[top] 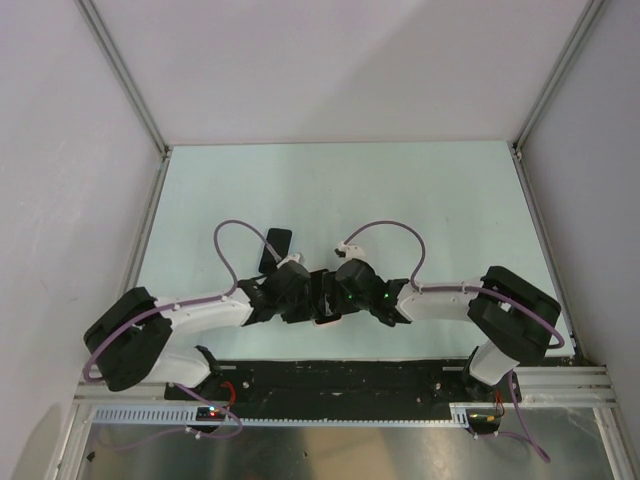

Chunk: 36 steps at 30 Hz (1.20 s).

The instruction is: Put the phone into the phone case

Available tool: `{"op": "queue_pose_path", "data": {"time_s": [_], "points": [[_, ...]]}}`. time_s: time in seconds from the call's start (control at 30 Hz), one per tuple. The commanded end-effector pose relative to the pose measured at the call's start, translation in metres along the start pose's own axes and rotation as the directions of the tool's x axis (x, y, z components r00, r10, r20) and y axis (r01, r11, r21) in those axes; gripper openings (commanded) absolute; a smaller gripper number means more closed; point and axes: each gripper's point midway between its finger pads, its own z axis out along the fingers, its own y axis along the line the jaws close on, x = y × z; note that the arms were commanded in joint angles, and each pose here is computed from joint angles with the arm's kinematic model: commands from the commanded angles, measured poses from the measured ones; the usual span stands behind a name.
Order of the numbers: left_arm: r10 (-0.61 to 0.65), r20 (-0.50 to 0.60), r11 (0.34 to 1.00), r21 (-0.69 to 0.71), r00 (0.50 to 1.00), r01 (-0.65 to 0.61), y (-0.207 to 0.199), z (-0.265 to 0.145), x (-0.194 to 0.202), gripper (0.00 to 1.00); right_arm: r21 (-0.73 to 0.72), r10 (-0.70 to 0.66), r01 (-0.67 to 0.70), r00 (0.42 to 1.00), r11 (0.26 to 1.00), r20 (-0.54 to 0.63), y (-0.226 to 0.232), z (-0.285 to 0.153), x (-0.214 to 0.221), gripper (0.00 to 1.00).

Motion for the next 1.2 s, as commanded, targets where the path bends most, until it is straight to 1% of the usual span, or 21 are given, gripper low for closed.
{"op": "queue_pose_path", "data": {"time_s": [0.0, 0.07, 0.13, 0.2, 0.37, 0.43, 0.5, 0.6, 0.77, 0.9, 1.17], "points": [[0.083, -0.121, 0.975, -0.198, 0.989, -0.106, 0.047, 0.009, 0.035, 0.12, 0.218, -0.026, 0.101, 0.947, 0.971, -0.322, -0.072, -0.015, 0.098, 0.65], [0.095, -0.143, 0.968, -0.216, 0.985, -0.125, 0.049, 0.012, 0.041, 0.08, 0.227, -0.027, 0.105, 0.946, 0.968, -0.323, -0.074, -0.015, 0.099, 0.64], [0.097, -0.150, 0.968, -0.217, 0.984, -0.129, 0.047, 0.013, 0.043, 0.06, 0.237, -0.025, 0.105, 0.948, 0.966, -0.318, -0.076, -0.015, 0.098, 0.64], [0.109, -0.106, 0.975, -0.182, 0.988, -0.128, 0.033, 0.008, 0.029, 0.10, 0.228, 0.006, 0.062, 0.957, 0.972, -0.288, -0.076, -0.014, 0.084, 0.65], [0.109, -0.003, 0.990, -0.093, 0.994, -0.109, 0.001, -0.009, -0.015, 0.30, 0.173, 0.114, -0.078, 0.971, 0.982, -0.210, -0.074, -0.005, 0.042, 0.66], [0.098, 0.041, 0.993, -0.073, 0.994, -0.095, -0.006, -0.016, -0.037, 0.35, 0.146, 0.156, -0.129, 0.969, 0.981, -0.194, -0.072, 0.000, 0.026, 0.66], [0.073, 0.088, 0.996, -0.067, 0.993, -0.067, -0.009, -0.022, -0.062, 0.38, 0.124, 0.184, -0.163, 0.966, 0.979, -0.183, -0.070, 0.006, 0.014, 0.66], [0.045, 0.143, 0.997, -0.074, 0.989, -0.035, -0.007, -0.025, -0.093, 0.39, 0.128, 0.206, -0.186, 0.963, 0.974, -0.171, -0.072, 0.015, 0.001, 0.65], [0.032, 0.155, 0.995, -0.102, 0.987, -0.016, -0.003, -0.012, -0.120, 0.38, 0.146, 0.218, -0.195, 0.962, 0.970, -0.162, -0.075, 0.031, -0.013, 0.63], [0.022, 0.142, 0.993, -0.114, 0.990, -0.006, 0.001, 0.000, -0.128, 0.34, 0.175, 0.208, -0.180, 0.965, 0.968, -0.157, -0.077, 0.038, -0.020, 0.59], [0.027, 0.109, 0.990, -0.141, 0.994, -0.011, 0.008, 0.017, -0.125, 0.30, 0.233, 0.167, -0.126, 0.972, 0.964, -0.166, -0.085, 0.039, -0.018, 0.56]]}}
